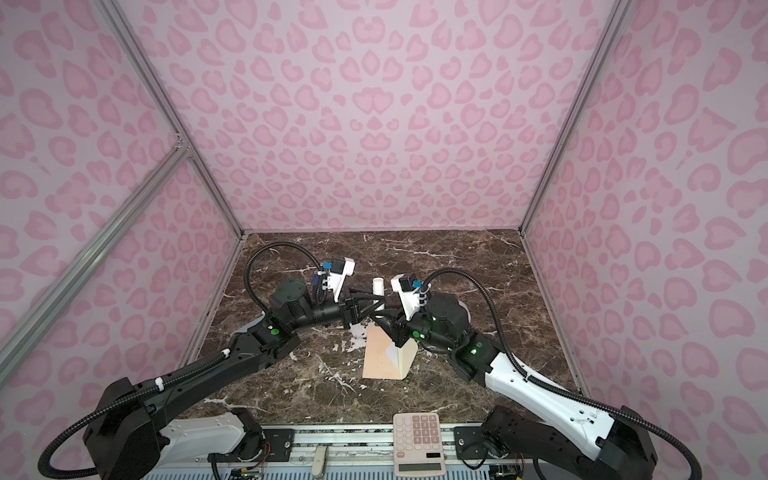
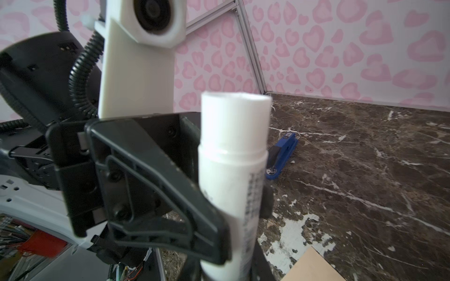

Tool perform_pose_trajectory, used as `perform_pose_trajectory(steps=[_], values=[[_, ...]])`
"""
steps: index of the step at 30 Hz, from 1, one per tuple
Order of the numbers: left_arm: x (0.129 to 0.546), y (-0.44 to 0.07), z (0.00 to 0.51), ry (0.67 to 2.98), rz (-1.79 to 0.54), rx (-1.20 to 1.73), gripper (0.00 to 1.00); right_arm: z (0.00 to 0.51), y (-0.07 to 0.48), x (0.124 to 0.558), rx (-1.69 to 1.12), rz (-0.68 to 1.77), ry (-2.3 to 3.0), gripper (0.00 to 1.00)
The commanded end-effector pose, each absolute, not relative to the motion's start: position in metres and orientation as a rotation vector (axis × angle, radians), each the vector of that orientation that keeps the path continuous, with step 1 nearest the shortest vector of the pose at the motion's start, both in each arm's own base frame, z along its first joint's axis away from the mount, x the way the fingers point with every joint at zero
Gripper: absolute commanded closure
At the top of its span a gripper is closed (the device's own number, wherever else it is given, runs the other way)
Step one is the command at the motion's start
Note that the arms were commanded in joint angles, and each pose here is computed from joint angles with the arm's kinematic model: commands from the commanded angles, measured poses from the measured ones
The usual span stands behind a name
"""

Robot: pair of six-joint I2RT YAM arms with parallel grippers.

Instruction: Place the letter into the envelope and seal it

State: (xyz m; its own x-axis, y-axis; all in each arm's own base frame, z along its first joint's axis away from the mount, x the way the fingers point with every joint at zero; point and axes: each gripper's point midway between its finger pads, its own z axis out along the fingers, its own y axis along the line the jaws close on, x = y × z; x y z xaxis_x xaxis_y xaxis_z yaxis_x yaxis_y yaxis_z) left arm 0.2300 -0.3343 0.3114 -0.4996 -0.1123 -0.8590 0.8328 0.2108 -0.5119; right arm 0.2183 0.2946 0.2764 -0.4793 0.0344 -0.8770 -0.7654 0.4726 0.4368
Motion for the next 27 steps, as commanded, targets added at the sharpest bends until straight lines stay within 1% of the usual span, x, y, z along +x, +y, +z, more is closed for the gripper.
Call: perform_pose_trajectory(steps=[1, 7, 16, 18, 19, 20, 21, 24, 27], values=[[0.210, -0.336, 0.317, 1.597, -1.487, 0.790, 0.79, 0.306, 0.305, 0.208, -0.664, 1.234, 1.683, 0.87], [0.215, -0.333, 0.316, 1.613, -1.449, 0.765, 0.79, 0.303, 0.303, 0.212, -0.656, 1.209, 1.701, 0.87], [0.227, -0.324, 0.314, 1.652, -1.345, 0.692, 0.82, 0.296, 0.292, 0.225, -0.605, 1.101, 1.740, 0.87], [0.231, -0.320, 0.313, 1.663, -1.315, 0.668, 0.82, 0.296, 0.289, 0.228, -0.587, 1.079, 1.742, 0.85], [0.233, -0.319, 0.313, 1.668, -1.299, 0.655, 0.82, 0.295, 0.287, 0.230, -0.576, 1.065, 1.746, 0.77], [0.236, -0.316, 0.313, 1.677, -1.277, 0.630, 0.82, 0.295, 0.284, 0.233, -0.560, 1.041, 1.748, 0.62], [0.240, -0.312, 0.312, 1.689, -1.249, 0.602, 0.82, 0.295, 0.281, 0.236, -0.542, 1.015, 1.750, 0.52], [0.262, -0.294, 0.309, 1.741, -1.106, 0.442, 0.81, 0.293, 0.273, 0.243, -0.513, 0.931, 1.756, 0.37], [0.280, -0.272, 0.311, 1.749, -0.964, 0.268, 0.81, 0.288, 0.273, 0.245, -0.516, 0.839, 1.763, 0.32]])
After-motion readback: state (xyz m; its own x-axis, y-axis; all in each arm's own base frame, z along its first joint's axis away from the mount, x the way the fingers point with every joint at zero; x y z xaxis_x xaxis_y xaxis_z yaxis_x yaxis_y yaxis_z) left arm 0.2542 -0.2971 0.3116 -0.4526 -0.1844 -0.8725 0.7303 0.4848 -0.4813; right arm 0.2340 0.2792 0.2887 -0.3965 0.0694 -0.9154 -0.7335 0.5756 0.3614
